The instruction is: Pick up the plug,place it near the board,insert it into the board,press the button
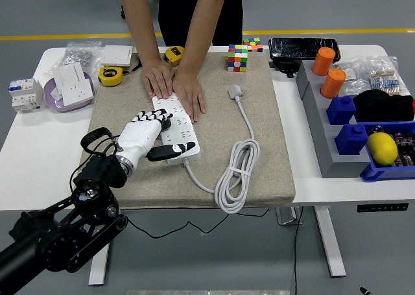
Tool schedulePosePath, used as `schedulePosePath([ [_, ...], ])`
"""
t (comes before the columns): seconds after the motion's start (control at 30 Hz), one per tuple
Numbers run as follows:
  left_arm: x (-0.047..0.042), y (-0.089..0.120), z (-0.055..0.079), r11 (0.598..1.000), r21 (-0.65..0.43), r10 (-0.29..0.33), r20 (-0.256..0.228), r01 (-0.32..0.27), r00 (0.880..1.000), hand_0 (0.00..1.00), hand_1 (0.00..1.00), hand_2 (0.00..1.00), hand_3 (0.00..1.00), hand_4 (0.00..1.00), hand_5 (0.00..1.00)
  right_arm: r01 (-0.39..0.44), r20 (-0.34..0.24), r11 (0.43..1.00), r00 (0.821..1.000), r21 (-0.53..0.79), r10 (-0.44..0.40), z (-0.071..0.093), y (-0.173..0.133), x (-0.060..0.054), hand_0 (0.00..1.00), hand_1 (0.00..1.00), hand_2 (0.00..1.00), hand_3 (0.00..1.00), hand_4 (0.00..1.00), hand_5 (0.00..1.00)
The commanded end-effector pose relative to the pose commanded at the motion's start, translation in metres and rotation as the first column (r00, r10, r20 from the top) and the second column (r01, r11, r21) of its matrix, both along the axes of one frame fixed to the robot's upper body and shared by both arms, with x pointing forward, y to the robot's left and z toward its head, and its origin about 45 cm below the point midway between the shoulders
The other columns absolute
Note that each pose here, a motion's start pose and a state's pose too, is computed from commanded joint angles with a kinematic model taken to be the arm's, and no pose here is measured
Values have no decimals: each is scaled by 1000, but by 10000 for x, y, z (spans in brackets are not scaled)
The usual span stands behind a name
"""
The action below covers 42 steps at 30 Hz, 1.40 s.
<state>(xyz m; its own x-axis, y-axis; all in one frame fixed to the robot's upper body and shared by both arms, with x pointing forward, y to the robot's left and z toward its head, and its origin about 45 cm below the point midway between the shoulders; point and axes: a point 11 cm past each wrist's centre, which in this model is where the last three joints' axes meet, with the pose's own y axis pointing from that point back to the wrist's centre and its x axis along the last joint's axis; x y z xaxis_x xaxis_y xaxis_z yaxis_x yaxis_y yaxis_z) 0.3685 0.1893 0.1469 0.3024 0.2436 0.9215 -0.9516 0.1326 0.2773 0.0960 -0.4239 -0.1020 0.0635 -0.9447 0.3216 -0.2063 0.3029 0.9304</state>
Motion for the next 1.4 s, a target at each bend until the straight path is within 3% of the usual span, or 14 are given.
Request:
schedulePosePath([
  [1.1,5,-76,25,1000,5,-30,7,30,1000,998,998,998,930,998,998,-3,0,1000,1000,-1,3,3,-4,7,821,733,741,774,998,877],
  [1.23,-11,-135,126,998,-16,-53,39,54,998,998,998,998,930,998,998,-3,1,1000,1000,-1,3,3,-5,6,821,733,741,774,998,877],
  [1.4,-50,-295,372,992,-65,-104,107,111,989,998,998,990,928,998,998,-4,-1,1000,1000,-1,4,1,-4,-1,821,733,741,774,998,877],
])
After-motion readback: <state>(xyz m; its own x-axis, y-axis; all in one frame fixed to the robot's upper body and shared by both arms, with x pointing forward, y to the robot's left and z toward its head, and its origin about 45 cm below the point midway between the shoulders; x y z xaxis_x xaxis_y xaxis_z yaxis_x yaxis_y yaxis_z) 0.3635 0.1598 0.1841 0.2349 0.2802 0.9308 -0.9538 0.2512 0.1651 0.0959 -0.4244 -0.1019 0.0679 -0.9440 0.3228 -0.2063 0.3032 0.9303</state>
